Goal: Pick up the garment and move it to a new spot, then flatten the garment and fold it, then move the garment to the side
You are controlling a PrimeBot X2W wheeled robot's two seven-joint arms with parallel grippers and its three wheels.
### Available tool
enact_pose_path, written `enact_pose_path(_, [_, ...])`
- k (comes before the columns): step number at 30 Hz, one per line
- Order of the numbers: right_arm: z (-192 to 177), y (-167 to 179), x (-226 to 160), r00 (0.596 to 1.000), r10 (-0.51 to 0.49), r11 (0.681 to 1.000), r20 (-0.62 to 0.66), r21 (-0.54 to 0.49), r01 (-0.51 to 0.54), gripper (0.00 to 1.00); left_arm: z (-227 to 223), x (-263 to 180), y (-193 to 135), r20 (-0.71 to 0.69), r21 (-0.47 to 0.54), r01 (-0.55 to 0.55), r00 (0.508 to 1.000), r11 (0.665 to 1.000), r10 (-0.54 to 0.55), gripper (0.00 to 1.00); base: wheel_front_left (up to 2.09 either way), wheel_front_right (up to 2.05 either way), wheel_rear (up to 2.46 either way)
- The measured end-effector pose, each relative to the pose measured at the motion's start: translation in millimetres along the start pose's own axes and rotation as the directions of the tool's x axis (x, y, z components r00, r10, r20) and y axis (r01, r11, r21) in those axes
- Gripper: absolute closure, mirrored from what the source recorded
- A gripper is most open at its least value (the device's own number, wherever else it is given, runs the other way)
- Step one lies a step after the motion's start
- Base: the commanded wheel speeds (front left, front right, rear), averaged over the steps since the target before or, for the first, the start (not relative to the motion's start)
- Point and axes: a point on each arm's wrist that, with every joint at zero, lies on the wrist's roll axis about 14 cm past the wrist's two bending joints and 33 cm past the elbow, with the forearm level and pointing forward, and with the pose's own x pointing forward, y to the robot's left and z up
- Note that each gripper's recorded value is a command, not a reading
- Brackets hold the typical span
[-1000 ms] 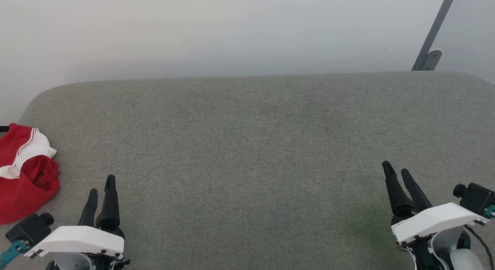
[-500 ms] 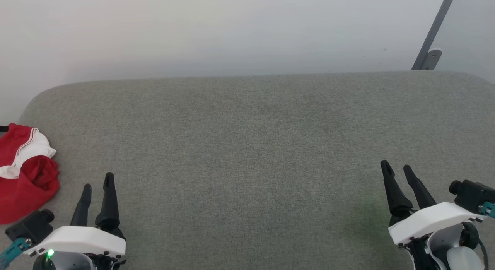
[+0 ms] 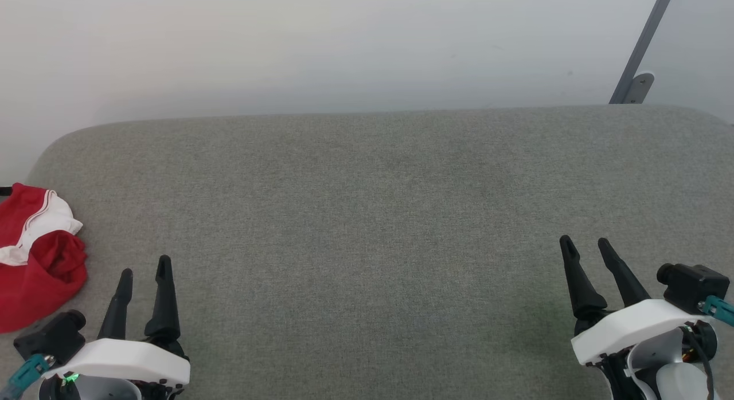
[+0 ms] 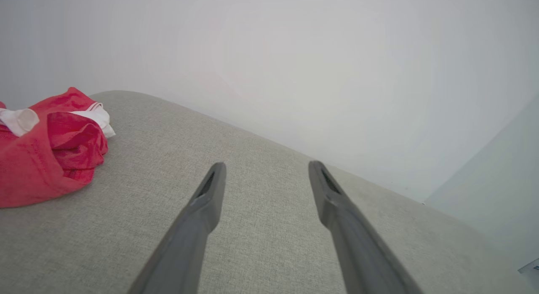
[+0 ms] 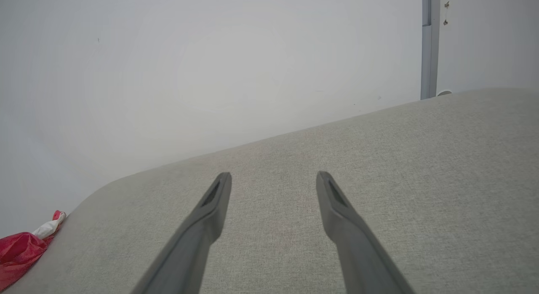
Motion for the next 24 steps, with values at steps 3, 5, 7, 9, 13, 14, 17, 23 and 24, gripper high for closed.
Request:
enact_pose_path(3, [1.0, 0.6, 0.1, 1.000, 0.004, 1.000, 0.003, -0.027, -0.004, 0.00, -0.2, -0.8, -0.4, 0.001, 0.018, 0.005, 1.000, 1.000, -0.005, 0.00, 0.00, 0.00, 0.00])
enact_pose_path(5, [1.2, 0.8, 0.2, 1.000, 0.006, 0.999, 0.003, -0.044, -0.006, 0.00, 0.6, -0.6, -1.0, 0.005, 0.038, 0.011, 1.000, 0.999, -0.011, 0.00, 0.00, 0.00, 0.00])
enact_pose_path(7, [2.2, 0.9, 0.2, 1.000, 0.009, 0.997, 0.006, -0.074, -0.008, 0.00, 1.6, -0.5, -2.2, 0.010, 0.063, 0.019, 1.000, 0.998, -0.019, 0.00, 0.00, 0.00, 0.00])
enact_pose_path(9, [2.7, 1.0, 0.3, 1.000, 0.010, 0.996, 0.007, -0.092, -0.010, 0.00, 2.9, -0.4, -2.7, 0.014, 0.078, 0.024, 1.000, 0.997, -0.025, 0.00, 0.00, 0.00, 0.00])
enact_pose_path(13, [3.8, 1.7, 0.4, 1.000, 0.015, 0.992, 0.011, -0.124, -0.014, 0.00, 3.9, -0.6, -3.8, 0.020, 0.105, 0.033, 0.999, 0.994, -0.035, 0.00, 0.00, 0.00, 0.00])
enact_pose_path(14, [4.0, 1.8, 0.4, 1.000, 0.016, 0.991, 0.010, -0.133, -0.015, 0.00, 3.8, -0.6, -4.5, 0.019, 0.115, 0.036, 0.999, 0.993, -0.039, 0.00, 0.00, 0.00, 0.00])
enact_pose_path(17, [4.6, 1.8, 0.6, 1.000, 0.019, 0.987, 0.011, -0.158, -0.017, 0.00, 4.3, -0.5, -5.8, 0.021, 0.140, 0.045, 0.999, 0.989, -0.048, 0.00, 0.00, 0.00, 0.00])
enact_pose_path(23, [7.0, 3.3, 1.2, 0.999, 0.027, 0.978, 0.017, -0.208, -0.023, 0.00, 5.3, -0.7, -7.4, 0.028, 0.174, 0.054, 0.998, 0.983, -0.060, 0.00, 0.00, 0.00, 0.00])
enact_pose_path(24, [7.3, 3.4, 1.2, 0.999, 0.028, 0.976, 0.017, -0.216, -0.024, 0.00, 5.5, -0.7, -7.8, 0.029, 0.181, 0.057, 0.998, 0.982, -0.064, 0.00, 0.00, 0.00, 0.00])
